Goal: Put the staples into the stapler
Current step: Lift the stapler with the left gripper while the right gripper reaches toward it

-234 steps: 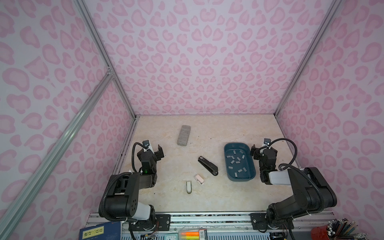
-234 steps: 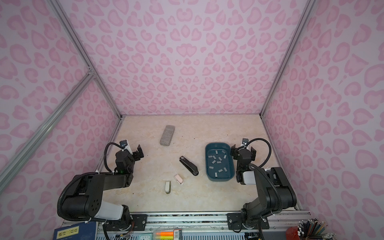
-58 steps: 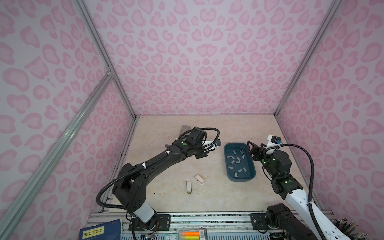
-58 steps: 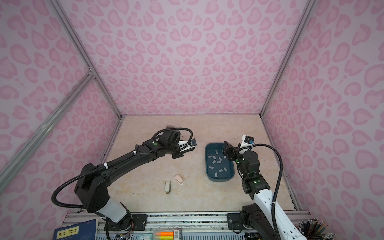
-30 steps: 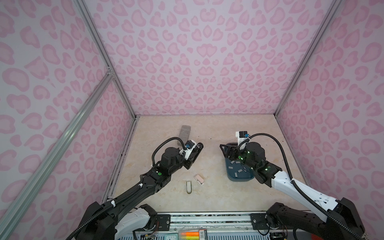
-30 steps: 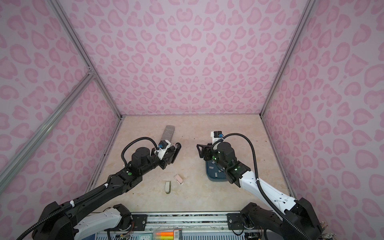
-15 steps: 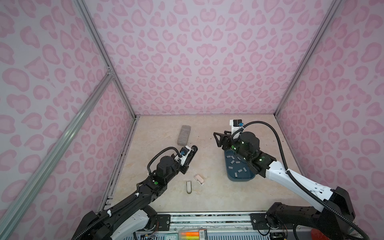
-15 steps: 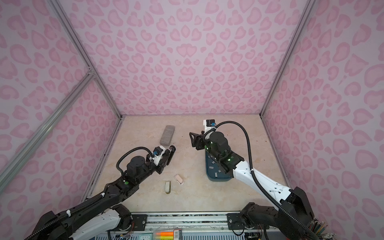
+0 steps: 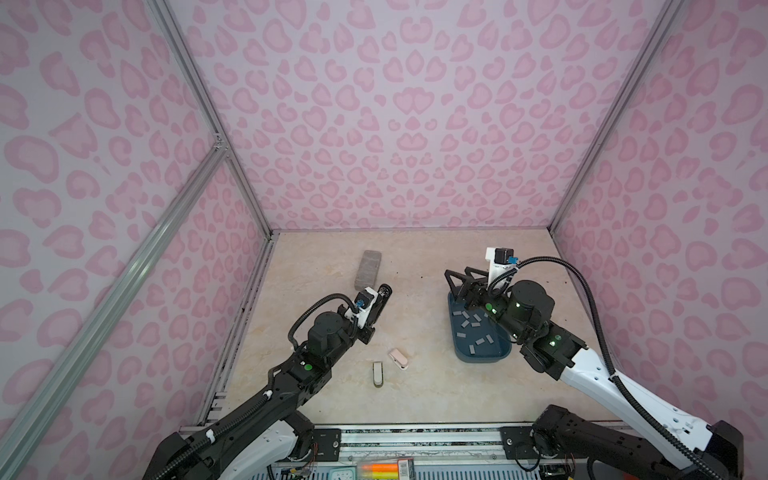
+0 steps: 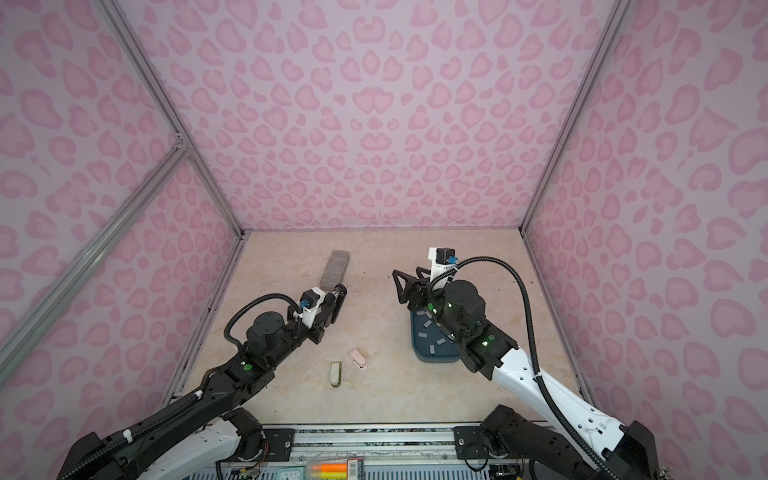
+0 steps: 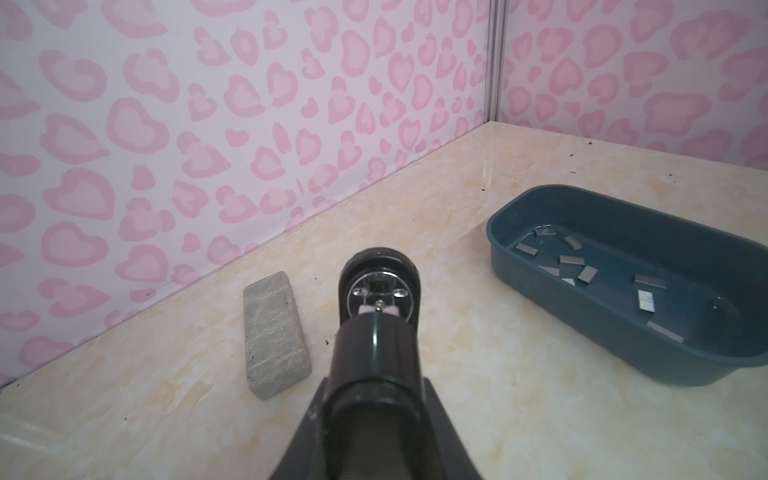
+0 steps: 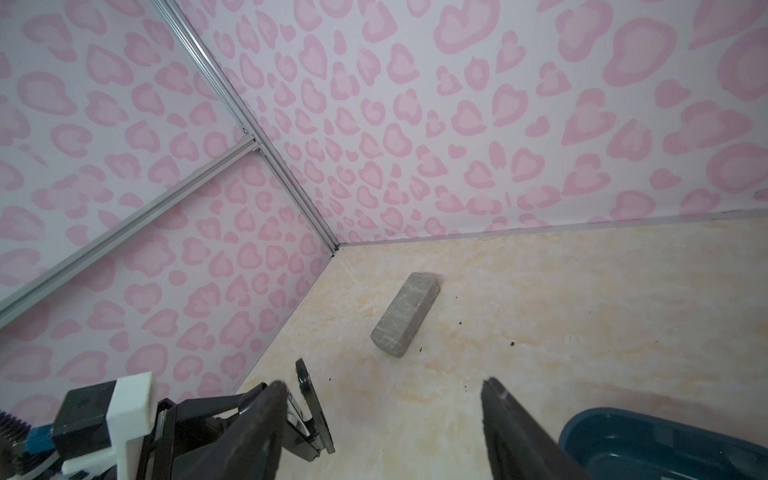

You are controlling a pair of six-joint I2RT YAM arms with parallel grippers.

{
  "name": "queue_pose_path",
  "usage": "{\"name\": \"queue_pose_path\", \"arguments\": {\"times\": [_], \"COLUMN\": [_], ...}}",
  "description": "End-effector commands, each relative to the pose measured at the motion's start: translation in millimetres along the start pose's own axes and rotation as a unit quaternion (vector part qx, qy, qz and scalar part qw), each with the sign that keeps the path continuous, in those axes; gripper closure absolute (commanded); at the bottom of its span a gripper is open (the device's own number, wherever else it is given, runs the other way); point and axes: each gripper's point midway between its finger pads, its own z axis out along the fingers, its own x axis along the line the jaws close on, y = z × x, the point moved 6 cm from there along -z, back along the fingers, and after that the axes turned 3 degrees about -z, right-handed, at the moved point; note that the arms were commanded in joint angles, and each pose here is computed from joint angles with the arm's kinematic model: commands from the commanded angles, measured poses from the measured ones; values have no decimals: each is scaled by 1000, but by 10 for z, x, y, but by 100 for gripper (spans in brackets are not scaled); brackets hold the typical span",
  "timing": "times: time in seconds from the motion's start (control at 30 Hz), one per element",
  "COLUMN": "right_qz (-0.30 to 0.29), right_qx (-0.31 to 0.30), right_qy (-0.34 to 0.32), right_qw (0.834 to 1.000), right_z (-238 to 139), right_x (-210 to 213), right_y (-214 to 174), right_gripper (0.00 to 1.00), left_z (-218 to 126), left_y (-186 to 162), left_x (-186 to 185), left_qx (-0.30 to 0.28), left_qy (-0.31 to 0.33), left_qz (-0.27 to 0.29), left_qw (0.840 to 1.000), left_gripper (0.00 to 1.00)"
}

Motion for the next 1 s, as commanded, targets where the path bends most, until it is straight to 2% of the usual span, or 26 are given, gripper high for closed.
{"name": "queue_pose_path", "arguments": {"times": [0.0, 0.13, 0.23, 0.43, 0.7, 0.97], "right_qz": [28, 21, 24, 7, 14, 45], "right_qx": [7, 49, 85, 111, 107, 97], "right_qy": [-1, 1, 22, 31, 42, 36], "right_qw": [1000, 999, 996, 993, 993, 994], "right_z": [-35, 9, 93, 217, 228, 230], "right_x": [-59, -88, -52, 1, 72, 27], "right_y": [-132, -306, -444, -577, -663, -771], "right_gripper": [26, 26, 30, 31, 33, 43], "left_z": [11, 19, 55, 147, 132, 133], "left_y": [179, 229, 250, 260, 291, 288], "left_x": [-23, -60, -129, -217, -240, -243], "left_qx": [-38, -39, -37, -26, -25, -21], "left_qy": [-16, -36, -67, -106, -118, -120], "left_qz": [0, -4, -3, 3, 2, 8], "left_qw": [999, 999, 997, 994, 993, 993], "left_gripper": [96, 96, 96, 96, 96, 96]}}
